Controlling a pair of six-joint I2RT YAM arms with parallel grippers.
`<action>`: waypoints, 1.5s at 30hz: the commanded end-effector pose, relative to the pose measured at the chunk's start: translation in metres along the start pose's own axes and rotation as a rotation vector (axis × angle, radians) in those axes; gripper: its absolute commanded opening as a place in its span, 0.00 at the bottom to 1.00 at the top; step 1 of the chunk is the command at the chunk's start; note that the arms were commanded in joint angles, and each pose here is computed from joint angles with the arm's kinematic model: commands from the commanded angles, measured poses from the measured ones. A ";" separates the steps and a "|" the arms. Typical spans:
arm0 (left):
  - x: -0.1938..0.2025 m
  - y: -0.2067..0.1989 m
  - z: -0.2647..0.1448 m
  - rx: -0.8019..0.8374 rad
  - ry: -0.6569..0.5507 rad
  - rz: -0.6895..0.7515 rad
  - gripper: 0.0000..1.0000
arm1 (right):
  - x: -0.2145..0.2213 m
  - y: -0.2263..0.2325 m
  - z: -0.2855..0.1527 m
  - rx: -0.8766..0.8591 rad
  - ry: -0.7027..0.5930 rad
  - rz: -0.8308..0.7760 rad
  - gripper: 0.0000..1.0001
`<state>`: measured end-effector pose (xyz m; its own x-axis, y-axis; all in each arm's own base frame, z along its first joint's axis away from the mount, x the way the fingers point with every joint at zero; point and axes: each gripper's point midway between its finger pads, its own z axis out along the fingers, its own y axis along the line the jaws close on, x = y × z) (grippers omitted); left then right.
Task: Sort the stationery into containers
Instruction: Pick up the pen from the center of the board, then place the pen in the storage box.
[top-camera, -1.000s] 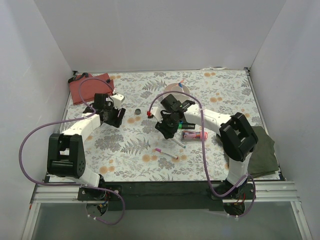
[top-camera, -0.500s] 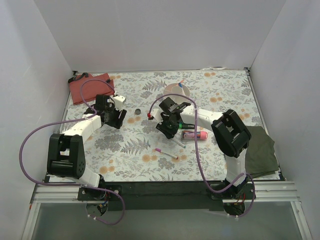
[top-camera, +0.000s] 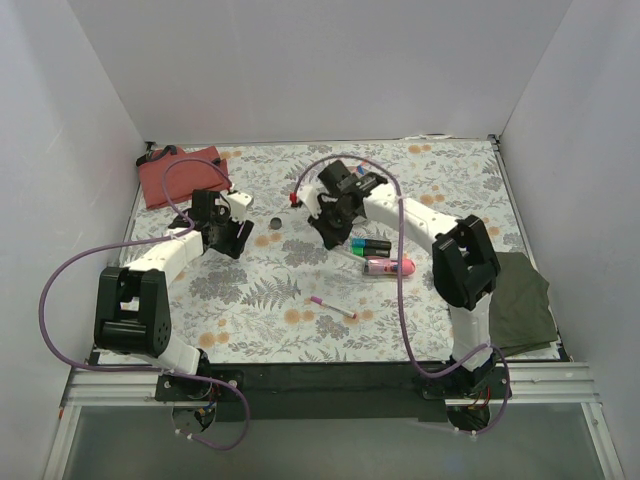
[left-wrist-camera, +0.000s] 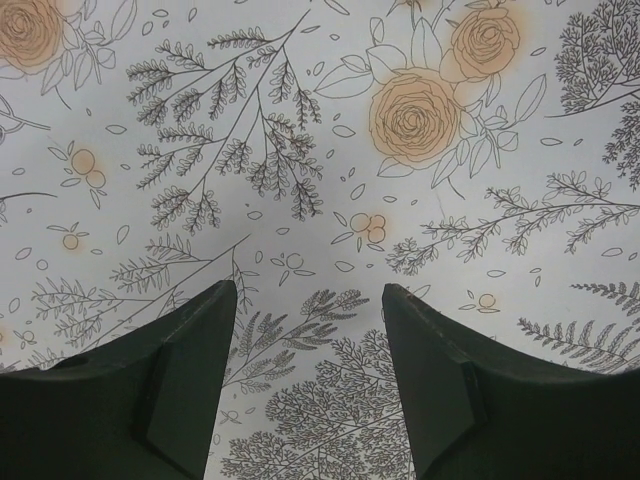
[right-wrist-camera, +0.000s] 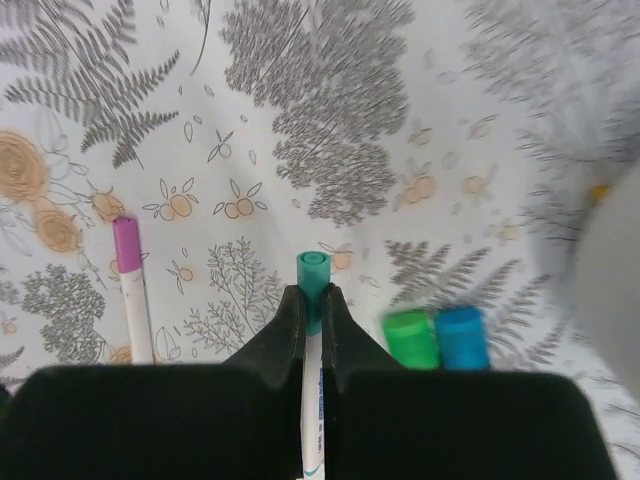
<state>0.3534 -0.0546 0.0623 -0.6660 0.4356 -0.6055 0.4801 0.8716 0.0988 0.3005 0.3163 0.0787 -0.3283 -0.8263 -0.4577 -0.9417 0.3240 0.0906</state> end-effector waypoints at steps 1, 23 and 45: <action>-0.027 0.016 -0.008 -0.026 -0.068 0.029 0.60 | -0.053 -0.034 -0.077 -0.043 -0.228 0.018 0.01; -0.040 0.021 0.017 0.079 0.063 -0.042 0.59 | -0.108 -0.161 -0.214 0.482 -1.075 -0.058 0.01; -0.037 0.029 0.026 0.060 0.148 -0.078 0.59 | -0.089 -0.237 -0.168 0.554 -1.071 0.040 0.13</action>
<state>0.4021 -0.0533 0.0571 -0.7832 0.3997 -0.4763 0.4612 0.8872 -0.0138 0.5297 0.2374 0.2049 0.0129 -0.1357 -0.9907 -0.7156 0.6907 -0.1039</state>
